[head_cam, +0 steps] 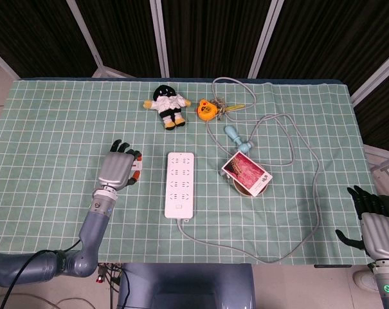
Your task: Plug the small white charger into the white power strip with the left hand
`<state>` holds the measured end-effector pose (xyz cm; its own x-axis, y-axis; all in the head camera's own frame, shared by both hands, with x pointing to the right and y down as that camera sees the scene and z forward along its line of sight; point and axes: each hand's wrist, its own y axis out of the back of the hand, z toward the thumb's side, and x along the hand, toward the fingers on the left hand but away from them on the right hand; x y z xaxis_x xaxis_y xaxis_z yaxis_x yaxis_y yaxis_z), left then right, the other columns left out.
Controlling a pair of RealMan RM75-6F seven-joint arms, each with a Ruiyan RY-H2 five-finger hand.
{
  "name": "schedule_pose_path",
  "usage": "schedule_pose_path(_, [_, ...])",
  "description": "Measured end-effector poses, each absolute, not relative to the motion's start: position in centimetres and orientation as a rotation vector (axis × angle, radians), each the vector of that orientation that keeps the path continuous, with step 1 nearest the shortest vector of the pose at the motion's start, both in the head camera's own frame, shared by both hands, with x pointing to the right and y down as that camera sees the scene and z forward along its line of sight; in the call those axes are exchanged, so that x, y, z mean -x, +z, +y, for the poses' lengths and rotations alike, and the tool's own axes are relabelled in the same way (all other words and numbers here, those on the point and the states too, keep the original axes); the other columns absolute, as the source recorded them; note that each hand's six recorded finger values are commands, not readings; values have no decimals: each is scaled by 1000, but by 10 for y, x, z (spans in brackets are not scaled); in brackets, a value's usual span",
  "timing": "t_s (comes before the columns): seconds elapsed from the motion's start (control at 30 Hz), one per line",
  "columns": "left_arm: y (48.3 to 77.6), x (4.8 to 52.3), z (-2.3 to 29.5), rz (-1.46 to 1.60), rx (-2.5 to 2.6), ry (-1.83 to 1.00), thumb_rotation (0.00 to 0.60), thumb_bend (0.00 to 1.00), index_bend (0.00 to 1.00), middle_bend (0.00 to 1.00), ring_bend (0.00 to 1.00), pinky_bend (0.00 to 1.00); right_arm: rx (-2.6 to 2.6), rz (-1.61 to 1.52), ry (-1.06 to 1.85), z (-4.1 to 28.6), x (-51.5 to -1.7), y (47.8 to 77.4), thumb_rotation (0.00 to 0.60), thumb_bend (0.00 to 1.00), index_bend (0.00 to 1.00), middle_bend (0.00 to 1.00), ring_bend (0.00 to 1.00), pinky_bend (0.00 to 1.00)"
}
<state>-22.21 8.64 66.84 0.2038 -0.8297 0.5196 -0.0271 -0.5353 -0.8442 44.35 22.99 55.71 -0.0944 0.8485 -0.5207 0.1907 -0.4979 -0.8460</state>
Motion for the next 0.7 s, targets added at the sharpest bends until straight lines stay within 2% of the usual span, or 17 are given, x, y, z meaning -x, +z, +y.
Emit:
schedule_pose_path(0.27, [655, 194, 77, 879, 1836, -1344, 600, 462, 637, 649, 172, 110, 1664, -1139, 1645, 230, -444, 558, 600, 304, 0, 0, 0, 0])
schedule_pose_path(0.7, [663, 144, 70, 805, 1876, -1423, 600, 465, 655, 664, 181, 110, 1685, -1158, 1664, 230, -446, 560, 600, 304, 0, 0, 0, 0])
